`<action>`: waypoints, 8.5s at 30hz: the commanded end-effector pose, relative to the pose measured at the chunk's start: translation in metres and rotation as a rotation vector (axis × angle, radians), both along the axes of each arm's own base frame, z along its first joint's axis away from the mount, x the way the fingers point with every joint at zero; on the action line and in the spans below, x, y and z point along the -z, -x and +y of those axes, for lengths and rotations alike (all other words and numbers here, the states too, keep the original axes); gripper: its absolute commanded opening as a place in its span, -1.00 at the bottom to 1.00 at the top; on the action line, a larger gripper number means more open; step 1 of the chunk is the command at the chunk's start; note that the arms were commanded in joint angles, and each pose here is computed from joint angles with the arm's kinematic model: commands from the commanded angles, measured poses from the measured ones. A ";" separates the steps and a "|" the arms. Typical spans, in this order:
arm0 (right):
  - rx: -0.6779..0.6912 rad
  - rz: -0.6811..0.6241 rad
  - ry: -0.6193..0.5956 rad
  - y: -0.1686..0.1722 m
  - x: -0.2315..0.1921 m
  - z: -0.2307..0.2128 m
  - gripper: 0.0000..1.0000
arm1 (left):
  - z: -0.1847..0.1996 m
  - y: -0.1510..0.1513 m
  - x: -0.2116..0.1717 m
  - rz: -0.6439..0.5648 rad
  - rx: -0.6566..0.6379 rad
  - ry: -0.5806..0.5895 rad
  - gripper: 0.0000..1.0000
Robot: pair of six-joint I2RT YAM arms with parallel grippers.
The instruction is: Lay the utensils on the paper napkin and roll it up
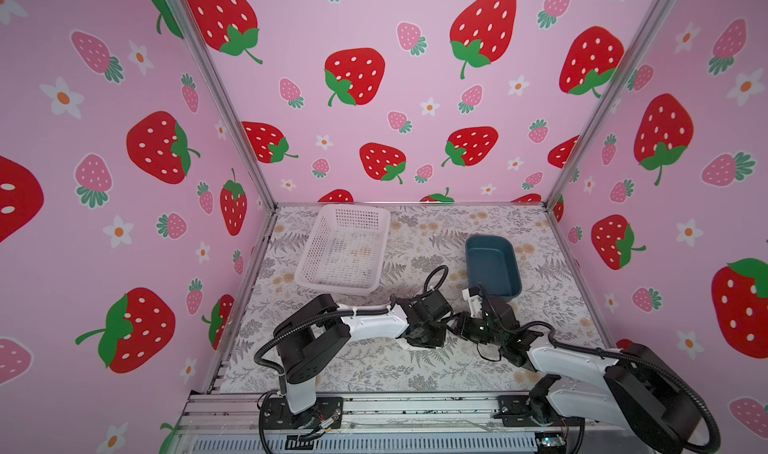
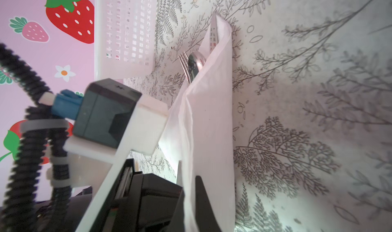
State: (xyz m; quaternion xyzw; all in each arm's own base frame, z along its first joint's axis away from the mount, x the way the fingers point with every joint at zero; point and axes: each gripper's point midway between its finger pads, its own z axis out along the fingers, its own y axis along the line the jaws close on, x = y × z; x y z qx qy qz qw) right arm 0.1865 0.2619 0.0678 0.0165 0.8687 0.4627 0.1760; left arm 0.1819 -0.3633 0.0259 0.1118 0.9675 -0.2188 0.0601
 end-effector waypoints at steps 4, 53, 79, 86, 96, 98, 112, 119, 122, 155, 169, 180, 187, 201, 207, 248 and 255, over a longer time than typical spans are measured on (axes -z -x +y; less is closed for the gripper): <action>0.004 -0.002 0.002 -0.004 -0.002 0.015 -0.87 | 0.004 -0.010 -0.019 -0.063 -0.043 0.010 -0.96; -0.197 -0.038 0.146 0.015 0.011 0.045 -0.50 | 0.064 -0.030 -0.036 -0.077 -0.250 0.043 -0.65; -0.281 -0.065 0.175 0.031 0.017 0.049 0.02 | 0.053 -0.074 -0.053 0.048 -0.345 0.302 0.28; -0.277 -0.064 0.175 0.031 0.017 0.048 0.00 | 0.062 -0.070 -0.033 0.080 -0.370 0.234 0.11; -0.223 -0.082 0.177 0.026 0.007 0.041 -0.08 | 0.070 -0.065 -0.024 0.078 -0.371 0.187 -0.84; -0.185 -0.086 0.187 0.022 0.004 0.035 -0.13 | 0.070 -0.062 -0.024 0.077 -0.361 0.189 -0.87; -0.092 -0.012 0.177 0.029 0.013 0.008 -0.62 | 0.069 -0.047 -0.021 0.057 -0.322 0.159 -0.87; -0.149 -0.010 0.121 0.033 0.008 0.023 -0.70 | 0.071 -0.052 -0.025 0.025 -0.298 0.116 -0.86; -0.164 0.002 0.125 0.034 0.011 0.025 -0.70 | 0.069 -0.054 -0.023 0.026 -0.290 0.108 -0.87; -0.162 0.051 0.120 0.049 0.031 0.014 -0.70 | 0.069 -0.063 -0.009 0.032 -0.270 0.041 -0.87; -0.169 0.060 0.122 0.050 0.031 0.015 -0.70 | 0.069 -0.064 -0.004 0.030 -0.269 0.033 -0.87; -0.208 0.047 0.128 0.043 0.029 0.030 -0.72 | 0.069 -0.063 -0.002 0.033 -0.265 0.025 -0.87; -0.178 0.104 0.167 0.048 0.050 0.021 -0.73 | 0.071 -0.063 -0.002 0.031 -0.267 0.020 -0.87; -0.246 0.034 0.082 0.045 0.016 0.043 -0.67 | 0.071 -0.064 -0.002 0.029 -0.264 0.016 -0.86; -0.246 0.047 0.143 0.045 0.030 0.048 -0.69 | 0.072 -0.064 -0.002 0.027 -0.264 0.014 -0.85; -0.221 0.083 0.186 0.049 0.046 0.040 -0.70 | 0.146 -0.031 -0.013 -0.056 -0.435 -0.005 0.02; -0.223 0.083 0.184 0.049 0.046 0.040 -0.70 | 0.137 -0.036 -0.005 -0.038 -0.425 -0.011 -0.08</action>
